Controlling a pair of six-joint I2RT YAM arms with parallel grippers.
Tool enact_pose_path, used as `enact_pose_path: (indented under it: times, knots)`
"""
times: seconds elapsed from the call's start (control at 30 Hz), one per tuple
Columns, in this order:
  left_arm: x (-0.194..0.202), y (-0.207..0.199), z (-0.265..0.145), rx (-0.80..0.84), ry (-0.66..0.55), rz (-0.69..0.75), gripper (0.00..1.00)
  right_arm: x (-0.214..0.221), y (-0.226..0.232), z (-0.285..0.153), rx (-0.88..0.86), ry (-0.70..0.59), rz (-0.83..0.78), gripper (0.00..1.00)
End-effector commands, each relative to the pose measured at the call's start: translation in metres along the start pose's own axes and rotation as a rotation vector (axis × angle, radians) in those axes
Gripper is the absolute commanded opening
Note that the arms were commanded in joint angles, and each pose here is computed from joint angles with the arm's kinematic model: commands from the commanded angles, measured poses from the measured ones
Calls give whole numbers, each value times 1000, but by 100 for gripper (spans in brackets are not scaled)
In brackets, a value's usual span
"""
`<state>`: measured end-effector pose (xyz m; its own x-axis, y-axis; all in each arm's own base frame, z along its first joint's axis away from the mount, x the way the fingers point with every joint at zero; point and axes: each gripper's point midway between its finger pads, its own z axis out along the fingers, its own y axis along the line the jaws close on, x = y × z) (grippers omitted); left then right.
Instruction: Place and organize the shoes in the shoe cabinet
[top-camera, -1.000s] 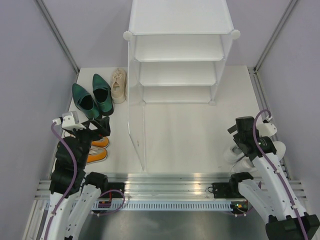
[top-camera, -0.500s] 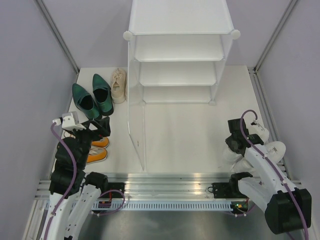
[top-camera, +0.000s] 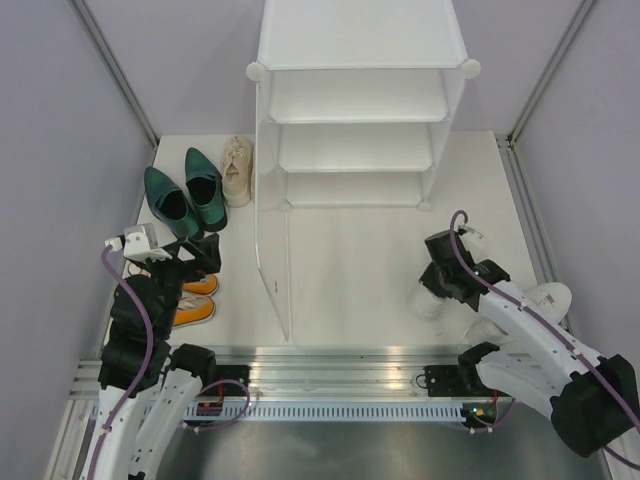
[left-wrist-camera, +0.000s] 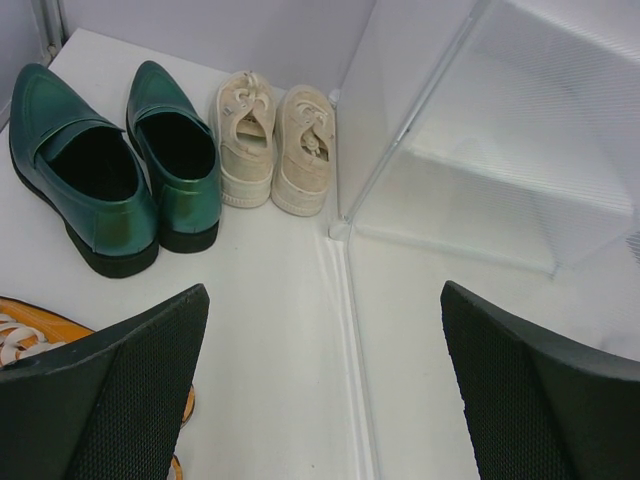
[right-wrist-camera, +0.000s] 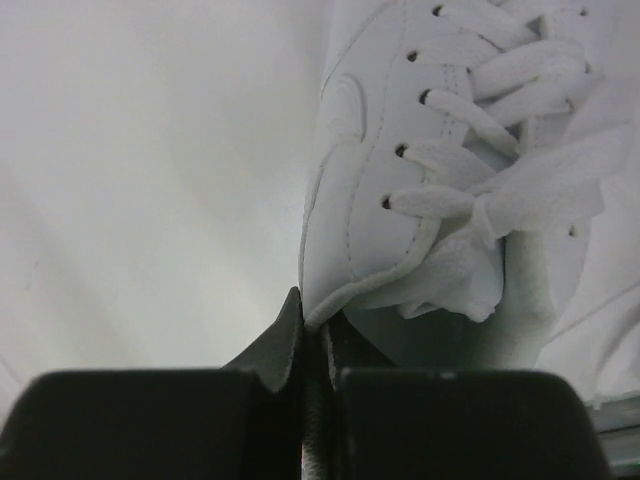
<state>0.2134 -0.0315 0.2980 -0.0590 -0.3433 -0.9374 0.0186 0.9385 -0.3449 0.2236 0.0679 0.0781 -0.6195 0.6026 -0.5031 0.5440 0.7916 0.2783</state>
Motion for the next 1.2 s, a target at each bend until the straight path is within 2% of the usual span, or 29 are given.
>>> enact_pose_path:
  times: [0.0,0.07,0.1,0.13,0.17,0.27,0.37,0.43,0.53,0.57,0.7,0.8,0.83,0.87,0.97,1.17]
  knots:
    - [-5,-1,1,-4,-22,-24,100,-5,86,-32,-276,-31,-105,1]
    - [-4,0,2,-6,-21,-24,100,6,117,-40,-356,-28,-199,1]
    - [-4,0,2,-10,-21,-24,100,33,131,-40,-378,13,-299,1]
    - [-4,0,3,-12,-20,-23,100,35,148,-47,-397,-16,-335,1]
    - [-4,1,3,-14,-18,-23,100,59,160,-55,-425,-7,-439,1]
    - [-2,2,4,-20,-12,-18,100,100,179,-42,-360,-13,-631,1]
    - [-3,2,4,-21,-13,-16,100,114,183,-29,-293,-16,-696,1]
    - [-2,2,5,-23,-12,-16,100,119,182,-24,-277,-6,-713,2]
    - [-2,2,5,-23,-8,-15,100,123,182,-23,-278,2,-725,11]
    - [-2,2,5,-22,-10,-16,100,122,182,-25,-281,1,-723,18]
    - [-1,2,5,-22,-6,-15,100,117,186,-38,-326,3,-703,28]
    - [-2,2,6,-22,-6,-15,100,120,189,-48,-365,31,-699,41]
    - [-1,2,6,-24,-6,-15,100,120,190,-50,-373,35,-698,43]
    - [-2,2,6,-22,-6,-13,100,119,191,-54,-384,36,-692,51]
    - [-1,3,6,-27,-7,-12,100,116,191,-62,-401,35,-684,65]
    - [0,3,7,-32,-2,-9,100,95,188,-88,-432,-20,-635,72]
